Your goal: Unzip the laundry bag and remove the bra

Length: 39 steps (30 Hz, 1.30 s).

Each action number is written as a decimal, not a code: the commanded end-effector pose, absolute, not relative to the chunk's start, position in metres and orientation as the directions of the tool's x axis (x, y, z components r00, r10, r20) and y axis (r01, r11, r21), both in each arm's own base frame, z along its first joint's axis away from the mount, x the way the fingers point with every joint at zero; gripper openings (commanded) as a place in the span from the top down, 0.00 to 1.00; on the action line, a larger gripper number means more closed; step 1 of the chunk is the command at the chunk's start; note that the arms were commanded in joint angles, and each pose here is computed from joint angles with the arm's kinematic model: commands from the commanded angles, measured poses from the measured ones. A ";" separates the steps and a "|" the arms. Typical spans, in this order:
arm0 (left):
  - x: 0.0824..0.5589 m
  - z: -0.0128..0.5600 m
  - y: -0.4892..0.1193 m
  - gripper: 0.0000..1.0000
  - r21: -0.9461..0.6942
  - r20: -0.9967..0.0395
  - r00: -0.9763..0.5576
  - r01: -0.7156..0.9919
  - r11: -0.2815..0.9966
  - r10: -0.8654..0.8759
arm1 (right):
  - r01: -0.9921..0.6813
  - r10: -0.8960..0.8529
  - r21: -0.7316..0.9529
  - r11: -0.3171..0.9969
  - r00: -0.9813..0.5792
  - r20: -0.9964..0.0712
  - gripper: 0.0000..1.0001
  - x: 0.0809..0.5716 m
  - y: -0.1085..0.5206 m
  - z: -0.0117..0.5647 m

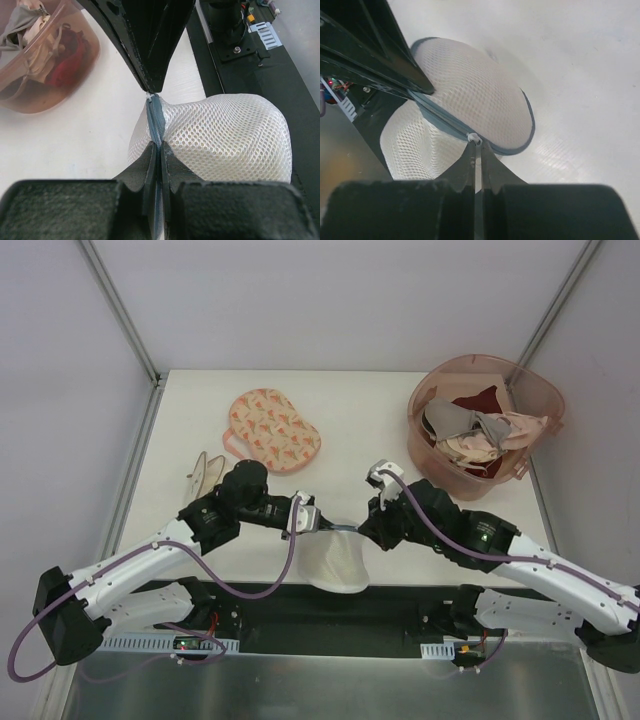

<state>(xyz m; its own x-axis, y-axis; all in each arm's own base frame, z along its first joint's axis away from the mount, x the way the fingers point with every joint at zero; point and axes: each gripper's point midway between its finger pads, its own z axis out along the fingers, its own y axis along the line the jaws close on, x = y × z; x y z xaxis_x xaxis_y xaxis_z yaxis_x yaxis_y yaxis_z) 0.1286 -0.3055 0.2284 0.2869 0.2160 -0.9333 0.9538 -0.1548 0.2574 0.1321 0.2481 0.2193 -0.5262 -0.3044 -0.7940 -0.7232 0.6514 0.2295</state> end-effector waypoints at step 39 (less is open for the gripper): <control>0.205 0.282 -0.284 1.00 0.318 -0.934 0.232 0.886 0.337 0.272 | -0.282 -0.035 0.153 0.947 -0.564 -0.825 0.19 0.180 0.144 0.192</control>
<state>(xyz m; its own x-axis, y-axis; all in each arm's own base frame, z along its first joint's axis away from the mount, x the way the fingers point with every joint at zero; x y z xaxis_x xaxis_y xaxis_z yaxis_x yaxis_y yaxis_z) 0.1603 -0.2867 0.2478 0.2745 0.2752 -0.9214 0.9461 0.0940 0.3100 0.1786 0.1936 0.1667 -0.6233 -0.1380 -0.7697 -0.4304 0.8824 0.1903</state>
